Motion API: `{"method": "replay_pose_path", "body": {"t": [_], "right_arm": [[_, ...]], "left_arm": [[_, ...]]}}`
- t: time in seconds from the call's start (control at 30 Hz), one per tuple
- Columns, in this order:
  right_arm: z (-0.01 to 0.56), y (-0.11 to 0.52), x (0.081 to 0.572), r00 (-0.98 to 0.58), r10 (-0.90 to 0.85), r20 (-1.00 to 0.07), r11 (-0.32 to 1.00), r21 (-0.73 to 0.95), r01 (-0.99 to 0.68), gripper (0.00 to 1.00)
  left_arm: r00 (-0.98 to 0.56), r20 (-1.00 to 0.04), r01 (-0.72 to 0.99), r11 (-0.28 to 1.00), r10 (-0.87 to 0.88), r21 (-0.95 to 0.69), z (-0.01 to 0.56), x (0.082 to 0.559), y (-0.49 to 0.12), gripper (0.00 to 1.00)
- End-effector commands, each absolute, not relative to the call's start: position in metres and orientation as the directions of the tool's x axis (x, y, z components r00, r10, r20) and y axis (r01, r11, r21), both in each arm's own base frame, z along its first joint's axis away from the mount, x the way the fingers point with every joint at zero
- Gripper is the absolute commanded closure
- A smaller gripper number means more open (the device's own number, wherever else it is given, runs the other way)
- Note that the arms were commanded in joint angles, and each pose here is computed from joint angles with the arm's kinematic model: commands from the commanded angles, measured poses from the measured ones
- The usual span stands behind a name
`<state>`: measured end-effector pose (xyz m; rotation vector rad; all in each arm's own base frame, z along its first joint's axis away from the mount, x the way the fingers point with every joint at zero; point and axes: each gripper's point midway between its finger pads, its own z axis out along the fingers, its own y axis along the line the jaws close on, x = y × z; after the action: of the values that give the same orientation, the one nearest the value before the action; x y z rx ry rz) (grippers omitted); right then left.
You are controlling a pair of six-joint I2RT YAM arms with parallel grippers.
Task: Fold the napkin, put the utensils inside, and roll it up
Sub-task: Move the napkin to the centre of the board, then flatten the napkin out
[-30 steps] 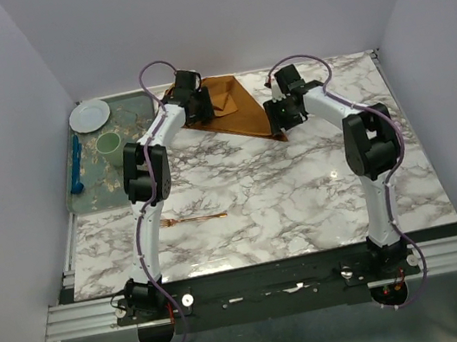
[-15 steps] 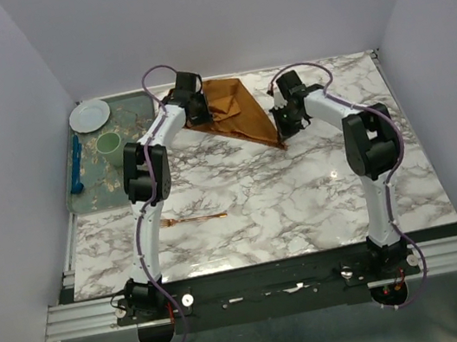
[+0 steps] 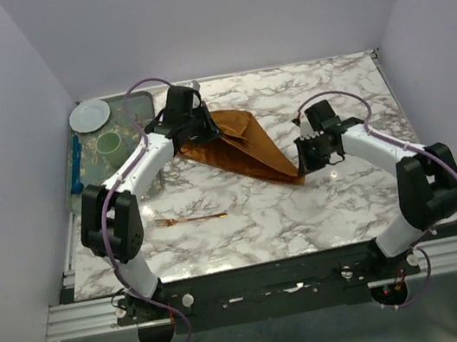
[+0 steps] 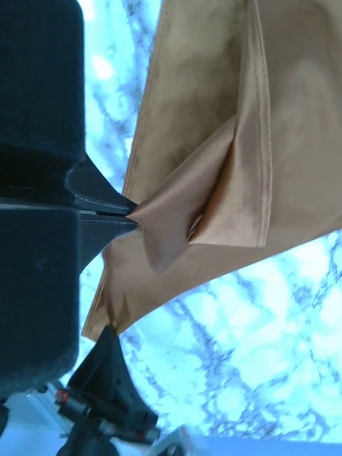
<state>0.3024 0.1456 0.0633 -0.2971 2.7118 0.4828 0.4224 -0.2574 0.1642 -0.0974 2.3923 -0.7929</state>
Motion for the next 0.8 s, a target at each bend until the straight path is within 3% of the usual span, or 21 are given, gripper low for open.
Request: {"method": "replay_pose_path", "body": {"t": [0.0,0.03,0.07,0.1,0.13,0.17,0.23,0.33,0.37,0.5,0.67,0.77], "right_arm": [[0.072,0.157,0.277,-0.902,-0.11,-0.417,0.878,0.384,-0.285,0.99],[0.074,0.158,0.274,-0.899,-0.11,-0.423,0.873,0.391,-0.291,0.99],[0.073,0.157,0.271,-0.899,-0.109,-0.425,0.875,0.388,-0.29,0.99],[0.072,0.155,0.267,-0.9,-0.108,-0.423,0.875,0.388,-0.288,0.99],[0.076,0.155,0.266,-0.893,-0.106,-0.436,0.874,0.388,-0.293,0.99],[0.077,0.154,0.264,-0.892,-0.105,-0.439,0.874,0.388,-0.293,0.99],[0.075,0.154,0.26,-0.893,-0.107,-0.437,0.871,0.392,-0.296,0.99],[0.073,0.157,0.257,-0.897,-0.099,-0.43,0.864,0.411,-0.292,0.99],[0.071,0.158,0.255,-0.901,-0.097,-0.423,0.859,0.422,-0.29,0.99],[0.071,0.156,0.255,-0.898,-0.095,-0.43,0.863,0.415,-0.29,0.99],[0.072,0.153,0.251,-0.894,-0.094,-0.439,0.868,0.404,-0.289,0.99],[0.071,0.152,0.25,-0.893,-0.095,-0.441,0.868,0.402,-0.291,0.99]], "left_arm": [[-0.831,-0.527,0.154,0.834,-0.181,-0.53,0.159,0.365,-0.266,0.93],[-0.847,-0.509,0.143,0.855,-0.154,-0.498,0.147,0.351,-0.26,0.81],[-0.838,-0.531,0.142,0.888,-0.129,-0.438,0.143,0.345,-0.256,0.54],[-0.819,-0.564,0.162,0.902,-0.103,-0.4,0.15,0.339,-0.25,0.36],[-0.821,-0.566,0.168,0.916,-0.075,-0.365,0.149,0.33,-0.245,0.23],[-0.81,-0.585,0.204,0.916,-0.04,-0.345,0.154,0.321,-0.251,0.18],[-0.761,-0.648,0.27,0.916,0.014,-0.297,0.173,0.314,-0.255,0.18],[-0.698,-0.696,0.405,0.895,0.17,-0.187,0.182,0.305,-0.285,0.36],[-0.682,-0.698,0.441,0.884,0.217,-0.156,0.18,0.304,-0.294,0.45],[-0.684,-0.62,0.514,0.857,0.385,-0.034,0.135,0.307,-0.323,0.59],[-0.707,-0.573,0.495,0.869,0.414,0.017,0.102,0.318,-0.327,0.64],[-0.716,-0.553,0.491,0.87,0.427,0.035,0.086,0.324,-0.333,0.58]]}}
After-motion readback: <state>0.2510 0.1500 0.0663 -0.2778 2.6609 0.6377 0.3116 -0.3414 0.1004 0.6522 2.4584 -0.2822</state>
